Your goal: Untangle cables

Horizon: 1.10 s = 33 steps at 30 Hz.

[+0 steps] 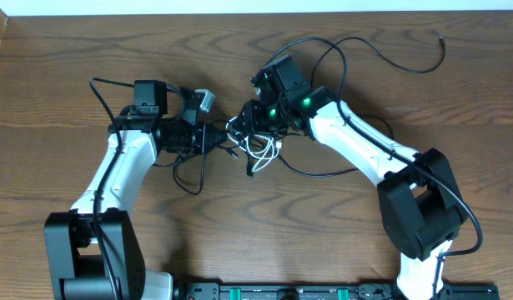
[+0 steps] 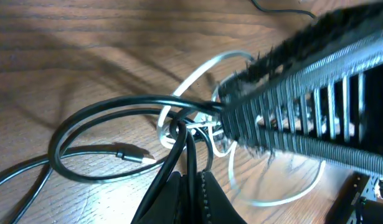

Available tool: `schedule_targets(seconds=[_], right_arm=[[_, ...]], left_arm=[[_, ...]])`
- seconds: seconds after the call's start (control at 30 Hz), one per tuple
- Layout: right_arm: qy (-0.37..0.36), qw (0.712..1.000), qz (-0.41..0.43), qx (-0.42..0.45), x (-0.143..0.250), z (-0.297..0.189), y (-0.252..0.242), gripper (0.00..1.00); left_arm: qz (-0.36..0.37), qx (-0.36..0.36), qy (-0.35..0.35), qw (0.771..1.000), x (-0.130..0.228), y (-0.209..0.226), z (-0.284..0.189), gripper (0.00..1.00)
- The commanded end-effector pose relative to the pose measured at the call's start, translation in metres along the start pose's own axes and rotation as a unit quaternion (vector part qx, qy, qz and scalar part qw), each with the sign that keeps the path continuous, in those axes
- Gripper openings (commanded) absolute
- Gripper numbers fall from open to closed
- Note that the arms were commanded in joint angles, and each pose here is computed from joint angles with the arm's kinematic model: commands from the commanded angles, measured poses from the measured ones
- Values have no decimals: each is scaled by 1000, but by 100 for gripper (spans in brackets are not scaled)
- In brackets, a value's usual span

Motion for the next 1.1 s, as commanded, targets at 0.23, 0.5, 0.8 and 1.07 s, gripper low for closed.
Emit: schedule_targets(seconds=[0.23, 0.5, 0.8, 1.07], right_arm=[[-23, 996, -52, 67, 1, 3, 9, 29], [-35, 988, -104, 106, -3, 3, 0, 32], [-32, 975, -199, -89, -13, -8, 16, 49], [12, 986, -161, 40, 0, -3, -16, 58]], left_arm=[[4, -1, -5, 1000, -1, 0, -1, 7], [4, 0, -8, 1000, -2, 0, -1, 7], [-37, -48, -21, 998, -4, 6, -2, 7], [-215, -175, -82, 957, -13, 34, 8, 8]])
Point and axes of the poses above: each gripper's point midway between its finger pads, its own z axis out along the fingers, its own y axis along the line the jaws close on, x = y × z, the point moved 10 cm from there along -z, back along the fingers, and after that the axes turned 14 degrees about -z, right-handed, at the moved point
